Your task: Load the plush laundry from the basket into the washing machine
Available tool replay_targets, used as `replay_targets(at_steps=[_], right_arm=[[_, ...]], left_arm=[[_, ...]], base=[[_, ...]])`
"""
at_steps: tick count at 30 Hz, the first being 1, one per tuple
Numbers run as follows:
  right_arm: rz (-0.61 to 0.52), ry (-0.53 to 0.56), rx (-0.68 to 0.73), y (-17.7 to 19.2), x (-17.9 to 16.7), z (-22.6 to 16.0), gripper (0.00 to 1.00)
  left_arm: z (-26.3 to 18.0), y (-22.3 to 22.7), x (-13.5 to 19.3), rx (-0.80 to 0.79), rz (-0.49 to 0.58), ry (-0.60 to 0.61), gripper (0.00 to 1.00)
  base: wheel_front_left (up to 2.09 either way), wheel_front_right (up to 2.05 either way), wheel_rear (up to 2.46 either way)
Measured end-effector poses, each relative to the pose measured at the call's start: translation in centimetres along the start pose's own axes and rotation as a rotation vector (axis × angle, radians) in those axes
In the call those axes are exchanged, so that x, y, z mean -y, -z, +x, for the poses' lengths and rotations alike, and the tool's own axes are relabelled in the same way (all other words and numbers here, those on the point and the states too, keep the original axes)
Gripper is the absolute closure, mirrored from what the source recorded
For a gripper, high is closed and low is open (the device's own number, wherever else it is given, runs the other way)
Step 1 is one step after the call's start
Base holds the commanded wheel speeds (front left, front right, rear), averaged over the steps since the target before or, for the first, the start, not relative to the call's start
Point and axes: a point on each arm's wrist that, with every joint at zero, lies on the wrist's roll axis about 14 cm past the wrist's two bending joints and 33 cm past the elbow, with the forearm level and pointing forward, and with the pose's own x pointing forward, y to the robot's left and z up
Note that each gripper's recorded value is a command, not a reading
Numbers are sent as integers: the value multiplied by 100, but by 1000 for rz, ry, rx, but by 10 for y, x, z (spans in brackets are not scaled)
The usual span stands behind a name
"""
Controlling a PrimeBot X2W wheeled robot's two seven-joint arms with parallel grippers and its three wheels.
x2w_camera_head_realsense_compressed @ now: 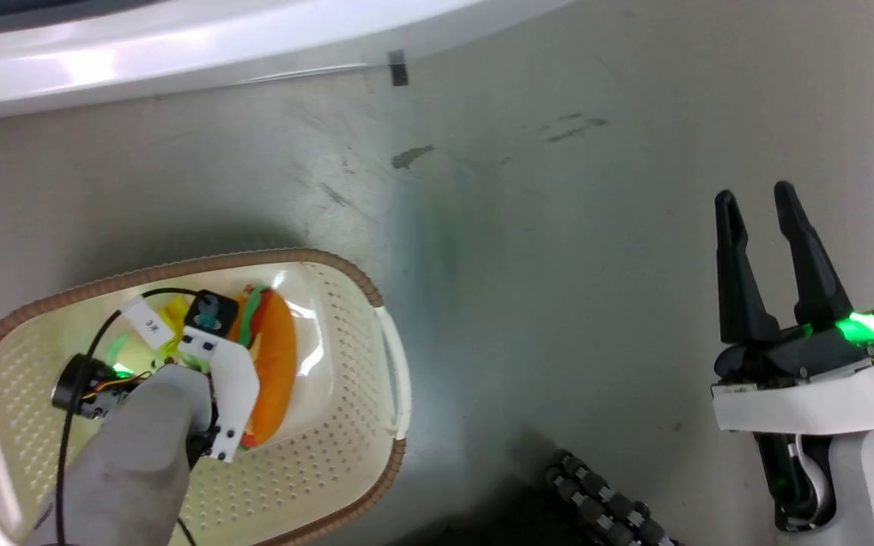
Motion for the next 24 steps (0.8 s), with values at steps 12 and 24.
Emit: replay_targets(at_steps=[12, 24], right_arm=[[-42, 19, 132, -53, 12, -17, 0], [-42, -46, 286, -104, -4, -72, 0]], left_arm=[[-26, -3, 13, 64, -88, -15, 100], [-134, -28, 41, 475, -178, -48, 100]], base=[[0, 0, 0], [0, 0, 0]])
